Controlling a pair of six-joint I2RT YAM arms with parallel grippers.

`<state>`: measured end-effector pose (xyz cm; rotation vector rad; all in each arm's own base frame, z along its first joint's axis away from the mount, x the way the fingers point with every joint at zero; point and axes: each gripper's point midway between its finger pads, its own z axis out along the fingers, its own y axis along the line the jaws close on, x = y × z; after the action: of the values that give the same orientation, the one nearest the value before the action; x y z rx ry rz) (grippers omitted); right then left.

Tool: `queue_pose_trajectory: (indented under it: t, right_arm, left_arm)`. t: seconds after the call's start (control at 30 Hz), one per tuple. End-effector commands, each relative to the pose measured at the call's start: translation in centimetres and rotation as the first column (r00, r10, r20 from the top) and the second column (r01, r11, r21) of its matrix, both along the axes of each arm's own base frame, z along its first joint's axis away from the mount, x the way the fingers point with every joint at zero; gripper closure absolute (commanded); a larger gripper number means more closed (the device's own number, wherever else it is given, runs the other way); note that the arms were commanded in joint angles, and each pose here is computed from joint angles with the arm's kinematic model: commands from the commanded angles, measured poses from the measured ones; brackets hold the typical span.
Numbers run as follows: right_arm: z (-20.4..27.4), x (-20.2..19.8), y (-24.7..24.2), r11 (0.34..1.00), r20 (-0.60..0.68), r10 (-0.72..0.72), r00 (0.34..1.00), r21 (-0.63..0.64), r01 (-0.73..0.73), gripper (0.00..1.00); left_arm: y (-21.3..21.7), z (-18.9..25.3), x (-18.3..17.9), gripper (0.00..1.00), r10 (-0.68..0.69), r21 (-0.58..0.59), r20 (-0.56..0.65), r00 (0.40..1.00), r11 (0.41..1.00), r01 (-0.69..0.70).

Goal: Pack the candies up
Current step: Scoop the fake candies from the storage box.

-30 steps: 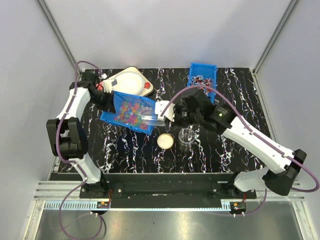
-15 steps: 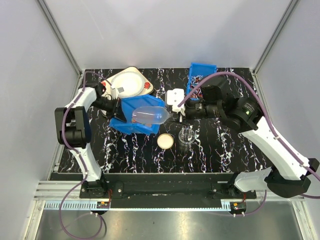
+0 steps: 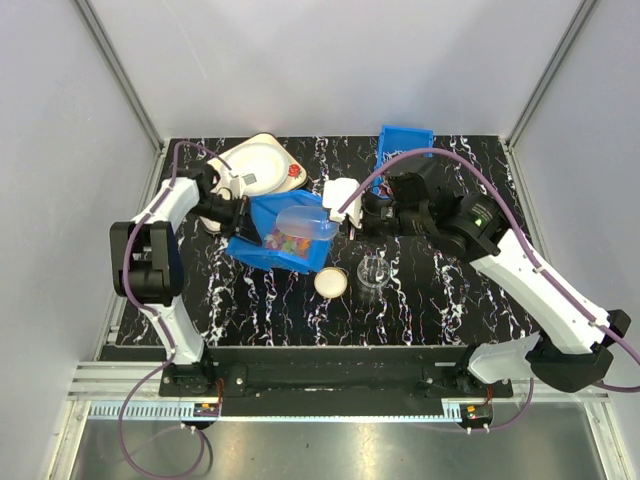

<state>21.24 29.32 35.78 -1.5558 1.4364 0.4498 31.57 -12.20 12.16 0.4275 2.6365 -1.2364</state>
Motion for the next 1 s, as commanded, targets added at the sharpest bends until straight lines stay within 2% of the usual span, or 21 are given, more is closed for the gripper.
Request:
queue_pose_trajectory:
  t: [0.0, 0.03, 0.07, 0.1, 0.13, 0.17, 0.2, 0.27, 0.4, 0.53, 0.67, 0.8, 0.87, 0.97]
  right_arm:
    - [2.3, 0.2, -0.1, 0.998, 0.070, -0.016, 0.997, 0.064, 0.012, 1.00]
    - [2.5, 0.2, -0.2, 0.998, 0.075, -0.015, 0.997, 0.066, 0.010, 1.00]
    - [2.3, 0.1, -0.2, 0.998, 0.073, -0.013, 0.997, 0.063, 0.009, 1.00]
    - [2.3, 0.1, -0.2, 0.998, 0.074, -0.013, 0.997, 0.062, 0.008, 1.00]
    - [2.2, 0.1, -0.1, 0.998, 0.071, -0.013, 0.997, 0.062, 0.009, 1.00]
    - [2.2, 0.0, -0.1, 0.998, 0.070, -0.011, 0.998, 0.061, 0.006, 1.00]
    - [2.0, 0.1, 0.0, 0.998, 0.065, -0.010, 0.998, 0.059, 0.006, 1.00]
    - [1.7, 0.0, -0.1, 0.999, 0.059, -0.008, 0.998, 0.052, 0.005, 1.00]
    - [1.4, 0.1, -0.1, 0.999, 0.062, -0.009, 0.998, 0.045, 0.006, 1.00]
    - [1.0, 0.2, -0.2, 0.999, 0.055, -0.012, 0.998, 0.032, 0.010, 1.00]
    - [0.4, 0.4, 0.0, 1.000, 0.050, -0.013, 0.999, 0.017, 0.013, 1.00]
    - [-0.2, 0.5, 0.3, 1.000, 0.035, -0.007, 0.999, 0.007, 0.007, 1.00]
    - [-0.4, 0.7, 0.5, 1.000, 0.027, -0.004, 1.000, 0.000, 0.004, 1.00]
    - [-0.6, 0.7, 0.8, 1.000, 0.017, 0.001, 1.000, -0.007, -0.001, 1.00]
  left_arm:
    - [0.6, 1.1, 1.6, 1.00, 0.104, 0.089, 0.099, 0.990, 0.990, -0.113]
    - [0.2, 1.8, 1.2, 1.00, 0.092, 0.045, 0.082, 0.992, 0.994, -0.096]
    - [-1.3, 3.4, 0.1, 1.00, 0.027, -0.084, 0.043, 0.999, 0.996, -0.023]
    - [-1.7, 3.8, -0.3, 1.00, 0.001, -0.108, 0.023, 1.000, 0.994, 0.001]
    - [-1.9, 3.2, -0.4, 1.00, -0.008, -0.078, -0.001, 1.000, 0.997, 0.008]
    - [-0.8, 0.8, 0.2, 1.00, 0.034, 0.063, -0.030, 0.999, 0.998, -0.032]
    - [-0.4, -0.3, 0.3, 1.00, 0.050, 0.110, -0.045, 0.998, 0.993, -0.045]
    - [-0.2, -1.8, -0.3, 1.00, 0.049, 0.128, -0.116, 0.992, 0.991, -0.034]
    - [-0.1, -2.2, -0.7, 1.00, 0.039, 0.117, -0.163, 0.986, 0.993, -0.020]
    - [0.3, -1.9, -3.0, 1.00, -0.057, 0.115, -0.292, 0.955, 0.989, 0.094]
    - [2.1, -1.7, -3.5, 1.00, -0.022, 0.247, -0.281, 0.959, 0.964, 0.095]
    - [2.4, -1.6, -5.4, 1.00, -0.046, 0.247, -0.350, 0.936, 0.959, 0.139]
    - [3.2, -2.3, -6.5, 1.00, -0.057, 0.279, -0.395, 0.917, 0.943, 0.179]
    - [4.5, -2.8, -6.5, 1.00, -0.048, 0.353, -0.385, 0.922, 0.915, 0.195]
